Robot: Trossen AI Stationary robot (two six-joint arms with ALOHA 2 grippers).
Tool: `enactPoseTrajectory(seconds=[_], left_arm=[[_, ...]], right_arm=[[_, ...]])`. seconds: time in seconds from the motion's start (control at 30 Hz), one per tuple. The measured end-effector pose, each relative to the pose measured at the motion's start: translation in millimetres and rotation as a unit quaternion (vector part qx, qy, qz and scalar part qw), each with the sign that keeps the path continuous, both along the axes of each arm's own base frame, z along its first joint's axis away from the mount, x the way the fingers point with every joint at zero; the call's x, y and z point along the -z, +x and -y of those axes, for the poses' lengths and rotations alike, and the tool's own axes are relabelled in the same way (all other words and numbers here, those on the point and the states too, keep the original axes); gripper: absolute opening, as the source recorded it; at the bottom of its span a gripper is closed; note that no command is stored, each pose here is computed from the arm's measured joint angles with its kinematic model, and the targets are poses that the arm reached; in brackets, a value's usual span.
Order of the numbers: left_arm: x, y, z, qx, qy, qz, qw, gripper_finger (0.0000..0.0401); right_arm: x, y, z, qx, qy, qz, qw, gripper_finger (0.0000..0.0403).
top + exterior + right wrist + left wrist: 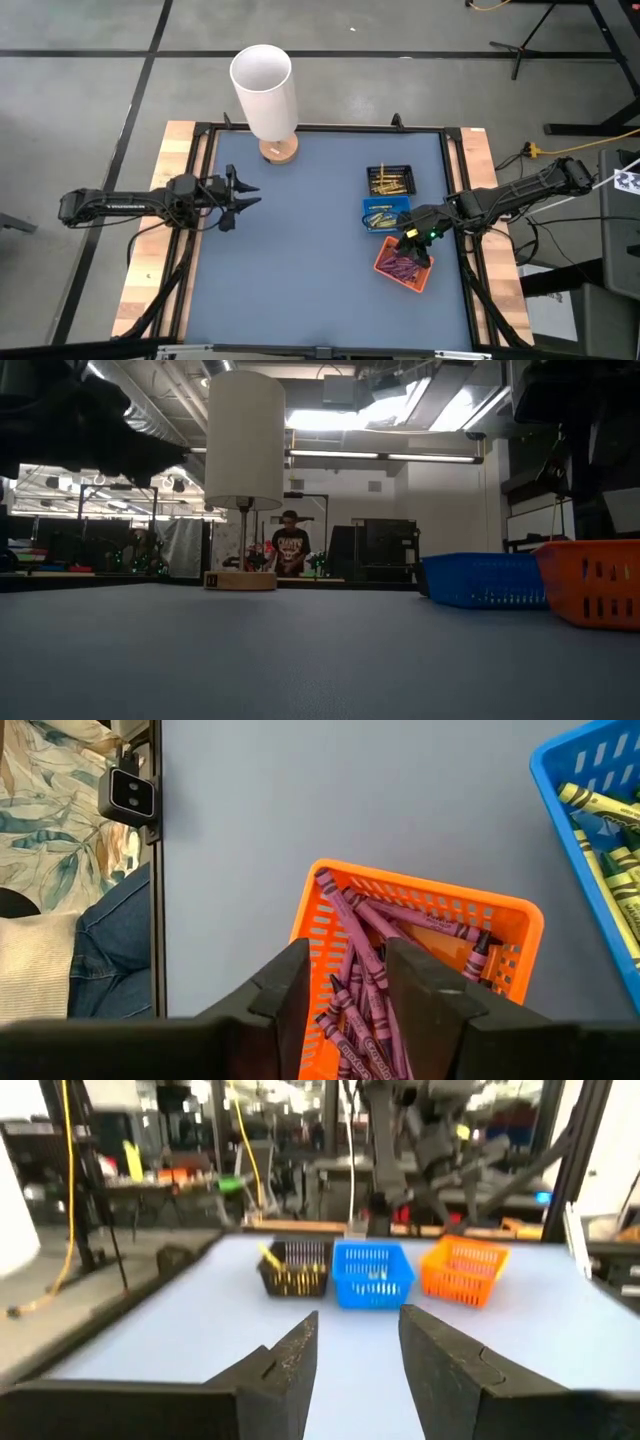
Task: Sort crayons
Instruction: Return to Home Position
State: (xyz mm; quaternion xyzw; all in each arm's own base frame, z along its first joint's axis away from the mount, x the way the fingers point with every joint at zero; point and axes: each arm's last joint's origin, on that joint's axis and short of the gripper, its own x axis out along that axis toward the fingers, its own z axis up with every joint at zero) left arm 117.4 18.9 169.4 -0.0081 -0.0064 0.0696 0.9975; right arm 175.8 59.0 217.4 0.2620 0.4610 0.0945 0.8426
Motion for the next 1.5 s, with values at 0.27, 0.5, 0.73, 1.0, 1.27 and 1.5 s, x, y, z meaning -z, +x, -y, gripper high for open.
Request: enactPoseTrajectory(seconds=[0.27,0.5,0.73,1.0,1.27,1.5], left_arm=[[13.1,-0.7,0.6,-0.001,-0.039,-0.063,0.997,0.0128],[15.4,-1.0,0.1,-0.011,-0.039,-0.075,0.996,0.0128],[15.4,-1.0,0.1,-0.011,-0.038,-0.075,0.996,0.0128],[14.3,-1.6,0.2,-0.011,-0.037,-0.070,0.997,0.0128],[4.9,-6.5,6.0,0.012,-0.029,-0.021,0.999,0.0128],[-3.0,-11.7,12.4,0.040,-0.024,0.022,0.999,0.0127]], right_arm=[[0.0,0.0,0.0,0.001,-0.001,0.000,1.000,0.0130],[0.0,0.0,0.0,0.001,-0.001,0.000,1.000,0.0129],[-0.1,0.1,0.1,0.001,0.000,0.001,1.000,0.0129],[-0.1,0.2,0.1,0.000,0.000,0.001,1.000,0.0129],[-0.1,0.2,0.1,-0.003,-0.002,0.003,1.000,0.0129],[0.0,0.6,1.0,0.009,-0.015,0.007,1.000,0.0129]])
